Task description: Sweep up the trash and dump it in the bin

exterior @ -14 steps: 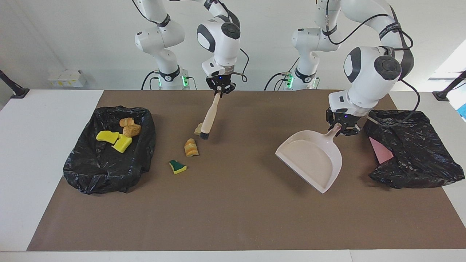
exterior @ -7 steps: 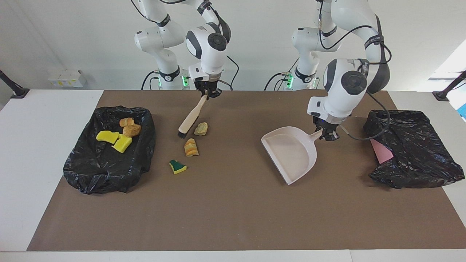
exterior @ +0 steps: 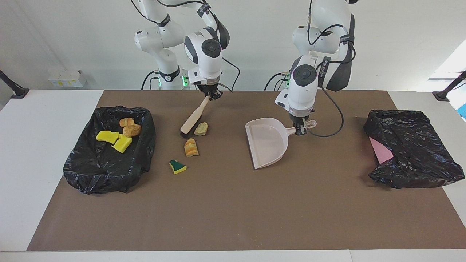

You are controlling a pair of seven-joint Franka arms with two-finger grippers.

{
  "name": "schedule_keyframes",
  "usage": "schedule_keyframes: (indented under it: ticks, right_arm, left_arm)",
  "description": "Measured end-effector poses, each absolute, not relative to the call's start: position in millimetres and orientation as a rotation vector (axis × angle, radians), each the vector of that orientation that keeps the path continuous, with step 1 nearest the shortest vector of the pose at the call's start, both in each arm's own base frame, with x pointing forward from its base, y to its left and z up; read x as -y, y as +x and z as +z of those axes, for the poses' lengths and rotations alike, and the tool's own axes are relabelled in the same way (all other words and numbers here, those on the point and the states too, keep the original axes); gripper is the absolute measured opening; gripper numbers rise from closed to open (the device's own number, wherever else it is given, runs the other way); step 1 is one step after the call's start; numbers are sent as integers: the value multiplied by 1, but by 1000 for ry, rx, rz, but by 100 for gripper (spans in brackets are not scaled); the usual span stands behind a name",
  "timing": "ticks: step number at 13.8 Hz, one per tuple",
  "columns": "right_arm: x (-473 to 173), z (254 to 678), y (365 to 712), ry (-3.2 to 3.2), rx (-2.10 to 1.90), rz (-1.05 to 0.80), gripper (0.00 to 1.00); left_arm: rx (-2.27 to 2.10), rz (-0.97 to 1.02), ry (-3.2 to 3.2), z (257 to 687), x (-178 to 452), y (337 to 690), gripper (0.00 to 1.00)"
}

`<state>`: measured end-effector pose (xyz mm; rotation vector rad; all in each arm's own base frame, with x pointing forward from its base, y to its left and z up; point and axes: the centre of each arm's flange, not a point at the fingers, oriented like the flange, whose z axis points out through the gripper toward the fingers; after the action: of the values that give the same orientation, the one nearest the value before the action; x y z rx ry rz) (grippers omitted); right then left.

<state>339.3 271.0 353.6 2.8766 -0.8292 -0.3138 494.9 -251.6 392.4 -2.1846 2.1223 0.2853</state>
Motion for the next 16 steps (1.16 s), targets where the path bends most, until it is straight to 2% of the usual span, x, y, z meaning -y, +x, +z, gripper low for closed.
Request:
schedule_keyframes:
  ticks: [8,10,13,16]
  right_arm:
    - [-318,336,388,2963,833,-402,26]
    - [-343,339,382,3026,729,-443,26]
    - [-386,352,353,3088,549,-433,26]
    - [-399,356,342,3144,318,-431,26]
  left_arm:
    - [-2097,175,-2194,372,267,466,31]
    - [-2099,151,-2192,370,267,465,31]
    - [-2107,124,-2185,364,263,463,31]
    - [-2116,96,-2176,363,257,465,31]
